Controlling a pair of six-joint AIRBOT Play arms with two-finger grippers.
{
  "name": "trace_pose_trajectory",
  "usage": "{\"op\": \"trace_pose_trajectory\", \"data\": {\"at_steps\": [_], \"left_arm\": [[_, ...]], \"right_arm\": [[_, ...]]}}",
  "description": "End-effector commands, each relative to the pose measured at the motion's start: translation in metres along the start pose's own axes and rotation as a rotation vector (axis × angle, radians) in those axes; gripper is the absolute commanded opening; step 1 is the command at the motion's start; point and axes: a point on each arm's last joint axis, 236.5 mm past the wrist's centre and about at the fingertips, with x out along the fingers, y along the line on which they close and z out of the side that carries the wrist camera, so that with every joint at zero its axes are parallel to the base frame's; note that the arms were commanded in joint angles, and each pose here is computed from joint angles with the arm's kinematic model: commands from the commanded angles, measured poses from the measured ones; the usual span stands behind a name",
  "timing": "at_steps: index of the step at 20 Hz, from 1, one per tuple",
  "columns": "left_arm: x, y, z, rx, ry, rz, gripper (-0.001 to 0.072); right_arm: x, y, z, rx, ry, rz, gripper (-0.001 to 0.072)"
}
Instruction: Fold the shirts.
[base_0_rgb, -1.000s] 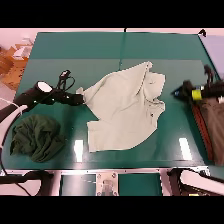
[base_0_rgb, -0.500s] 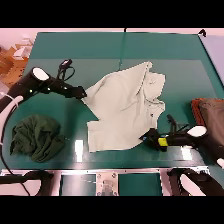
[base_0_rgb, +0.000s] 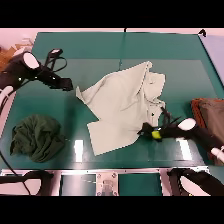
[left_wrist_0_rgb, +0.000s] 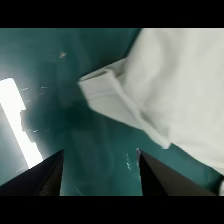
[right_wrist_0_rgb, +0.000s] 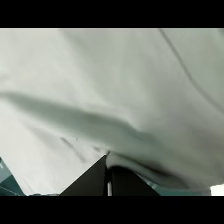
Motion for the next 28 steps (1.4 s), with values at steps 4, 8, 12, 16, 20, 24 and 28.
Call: {"op": "trace_pose_trajectory", "data": {"at_steps": [4, 8, 12, 16, 20, 24, 28], "left_arm": [[-0.007, 0.027, -0.015, -0.123, 0.044, -0.001, 0.053], [0.029, -0.022, -0.051, -0.27, 0.115, -0.237, 0.053], [0.059, -0.066, -0.123, -0.424, 0.272, -0.428, 0.053], [0.077, -0.089, -0.127, -0.524, 0.184, -0.536, 0.053], [0.087, -0.117, -0.123, -0.44, 0.163, -0.534, 0.0529], [0.084, -0.124, -0.127, -0.424, 0.182, -0.555, 0.0529], [0.078, -0.114, -0.113, -0.368, 0.153, -0.533, 0.0529]], "right_arm": [[-0.15, -0.121, 0.127, 0.149, -0.288, -0.339, 0.0015], [-0.123, -0.126, 0.13, 0.152, -0.192, -0.254, 0.0015], [-0.095, -0.117, 0.126, 0.098, -0.118, -0.264, 0.0015], [-0.085, -0.102, 0.126, 0.039, -0.109, -0.265, 0.0015], [-0.083, -0.1, 0.125, 0.034, -0.104, -0.264, 0.0015], [-0.083, -0.1, 0.124, 0.034, -0.101, -0.265, 0.0015], [-0.083, -0.1, 0.124, 0.035, -0.101, -0.264, 0.0015]]}}
